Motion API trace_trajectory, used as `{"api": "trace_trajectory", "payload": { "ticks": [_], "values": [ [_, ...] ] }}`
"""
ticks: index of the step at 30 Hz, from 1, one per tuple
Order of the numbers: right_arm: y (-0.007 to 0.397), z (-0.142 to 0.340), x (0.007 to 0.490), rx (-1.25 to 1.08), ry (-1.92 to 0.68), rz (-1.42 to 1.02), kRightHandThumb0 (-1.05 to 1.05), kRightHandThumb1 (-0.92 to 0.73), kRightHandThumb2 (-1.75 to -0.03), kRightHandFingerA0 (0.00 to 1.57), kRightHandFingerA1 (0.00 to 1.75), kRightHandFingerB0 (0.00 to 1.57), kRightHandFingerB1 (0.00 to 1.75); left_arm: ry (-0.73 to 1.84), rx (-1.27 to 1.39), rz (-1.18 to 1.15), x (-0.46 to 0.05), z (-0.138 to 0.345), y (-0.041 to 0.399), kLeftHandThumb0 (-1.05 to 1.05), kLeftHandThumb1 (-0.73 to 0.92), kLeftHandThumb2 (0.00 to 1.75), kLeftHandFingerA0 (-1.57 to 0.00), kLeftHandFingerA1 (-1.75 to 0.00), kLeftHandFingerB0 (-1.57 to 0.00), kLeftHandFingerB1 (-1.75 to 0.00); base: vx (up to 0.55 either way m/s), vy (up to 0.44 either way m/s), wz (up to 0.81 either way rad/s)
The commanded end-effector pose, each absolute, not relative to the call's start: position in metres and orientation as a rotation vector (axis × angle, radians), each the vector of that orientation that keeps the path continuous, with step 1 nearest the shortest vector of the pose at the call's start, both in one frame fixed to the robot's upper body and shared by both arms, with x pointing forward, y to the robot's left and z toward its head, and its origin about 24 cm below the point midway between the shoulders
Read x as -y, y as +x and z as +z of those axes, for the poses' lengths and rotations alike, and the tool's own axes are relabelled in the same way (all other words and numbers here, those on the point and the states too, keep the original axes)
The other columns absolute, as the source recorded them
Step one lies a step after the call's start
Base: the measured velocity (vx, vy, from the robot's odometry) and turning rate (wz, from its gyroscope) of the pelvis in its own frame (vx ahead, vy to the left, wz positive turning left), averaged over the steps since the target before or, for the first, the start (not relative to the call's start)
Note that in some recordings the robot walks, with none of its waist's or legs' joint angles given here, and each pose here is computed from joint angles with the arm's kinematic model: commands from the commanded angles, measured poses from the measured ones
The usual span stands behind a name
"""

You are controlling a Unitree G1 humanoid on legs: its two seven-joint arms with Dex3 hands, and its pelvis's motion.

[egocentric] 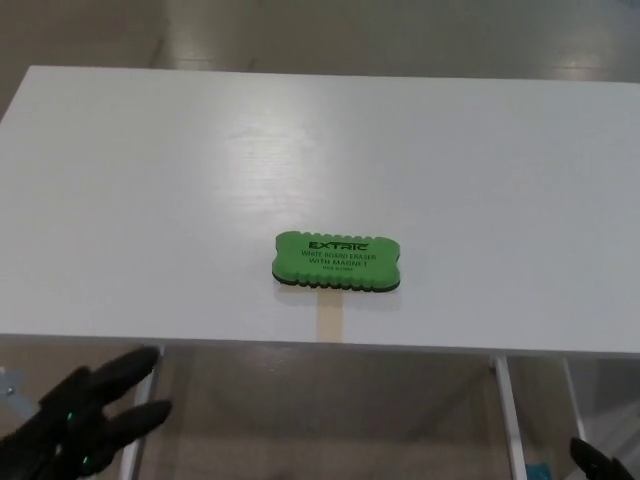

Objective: Use the left hand to press on the green eraser and wipe the desk from center to the left and then back to center.

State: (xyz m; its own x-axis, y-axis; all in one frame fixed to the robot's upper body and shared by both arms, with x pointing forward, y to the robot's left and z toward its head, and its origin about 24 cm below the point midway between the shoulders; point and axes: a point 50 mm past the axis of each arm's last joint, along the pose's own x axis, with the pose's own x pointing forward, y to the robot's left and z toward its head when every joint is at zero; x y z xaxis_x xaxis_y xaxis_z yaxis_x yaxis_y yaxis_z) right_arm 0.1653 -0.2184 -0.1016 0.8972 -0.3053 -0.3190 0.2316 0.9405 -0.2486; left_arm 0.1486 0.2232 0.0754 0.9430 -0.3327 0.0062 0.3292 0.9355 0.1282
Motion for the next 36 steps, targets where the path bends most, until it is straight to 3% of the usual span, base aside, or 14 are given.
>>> {"api": "trace_trajectory", "payload": {
  "ticks": [1, 12, 18, 19, 24, 25, 28, 31, 36],
  "values": [
    [0.162, -0.102, 0.222, -0.349, -0.230, -0.292, -0.41, -0.77, -0.65, 0.41, 0.36, 0.28, 0.32, 0.079, 0.078, -0.404, -0.216, 0.097, 0.159, -0.44, 0.54, 0.56, -0.33, -0.42, -0.30, -0.32, 0.00, 0.000, 0.00],
    [0.164, -0.102, 0.223, -0.353, -0.230, -0.307, -0.40, -0.76, -0.64, 0.42, 0.37, 0.29, 0.32, 0.180, 0.259, -0.484, -0.188, 0.140, 0.202, -0.45, 0.55, 0.57, -0.37, -0.39, -0.35, -0.32, 0.00, 0.000, 0.00],
    [0.163, -0.103, 0.222, -0.358, -0.206, -0.306, -0.38, -0.76, -0.64, 0.43, 0.38, 0.28, 0.32, 0.177, 0.263, -0.549, -0.168, 0.150, 0.238, -0.40, 0.66, 0.59, -0.44, -0.39, -0.34, -0.32, 0.00, 0.000, 0.00],
    [0.163, -0.104, 0.223, -0.367, -0.192, -0.306, -0.39, -0.76, -0.64, 0.43, 0.38, 0.29, 0.32, 0.172, 0.259, -0.560, -0.163, 0.151, 0.249, -0.34, 0.74, 0.62, -0.49, -0.40, -0.34, -0.32, 0.00, 0.000, 0.00],
    [0.162, -0.105, 0.222, -0.374, -0.171, -0.308, -0.39, -0.76, -0.64, 0.42, 0.39, 0.29, 0.32, 0.179, 0.239, -0.550, -0.152, 0.149, 0.274, -0.32, 0.79, 0.64, -0.62, -0.43, -0.35, -0.32, 0.00, 0.000, 0.00],
    [0.162, -0.105, 0.221, -0.375, -0.168, -0.308, -0.40, -0.76, -0.63, 0.42, 0.39, 0.29, 0.32, 0.194, 0.231, -0.535, -0.144, 0.147, 0.287, -0.31, 0.80, 0.64, -0.69, -0.45, -0.39, -0.33, 0.00, 0.000, 0.00],
    [0.163, -0.105, 0.220, -0.370, -0.166, -0.314, -0.40, -0.76, -0.63, 0.42, 0.39, 0.29, 0.32, 0.205, 0.231, -0.533, -0.136, 0.147, 0.296, -0.29, 0.81, 0.65, -0.71, -0.46, -0.42, -0.34, 0.00, 0.000, 0.00],
    [0.163, -0.104, 0.219, -0.363, -0.157, -0.311, -0.41, -0.76, -0.63, 0.43, 0.39, 0.31, 0.32, 0.227, 0.232, -0.550, -0.117, 0.149, 0.315, -0.27, 0.83, 0.65, -0.76, -0.46, -0.57, -0.37, 0.00, 0.000, 0.00],
    [0.163, -0.103, 0.217, -0.348, -0.158, -0.307, -0.42, -0.75, -0.62, 0.45, 0.39, 0.30, 0.31, 0.256, 0.207, -0.542, -0.098, 0.150, 0.338, -0.26, 0.83, 0.66, -0.82, -0.47, -0.68, -0.40, 0.00, 0.000, 0.00]
  ]
}}
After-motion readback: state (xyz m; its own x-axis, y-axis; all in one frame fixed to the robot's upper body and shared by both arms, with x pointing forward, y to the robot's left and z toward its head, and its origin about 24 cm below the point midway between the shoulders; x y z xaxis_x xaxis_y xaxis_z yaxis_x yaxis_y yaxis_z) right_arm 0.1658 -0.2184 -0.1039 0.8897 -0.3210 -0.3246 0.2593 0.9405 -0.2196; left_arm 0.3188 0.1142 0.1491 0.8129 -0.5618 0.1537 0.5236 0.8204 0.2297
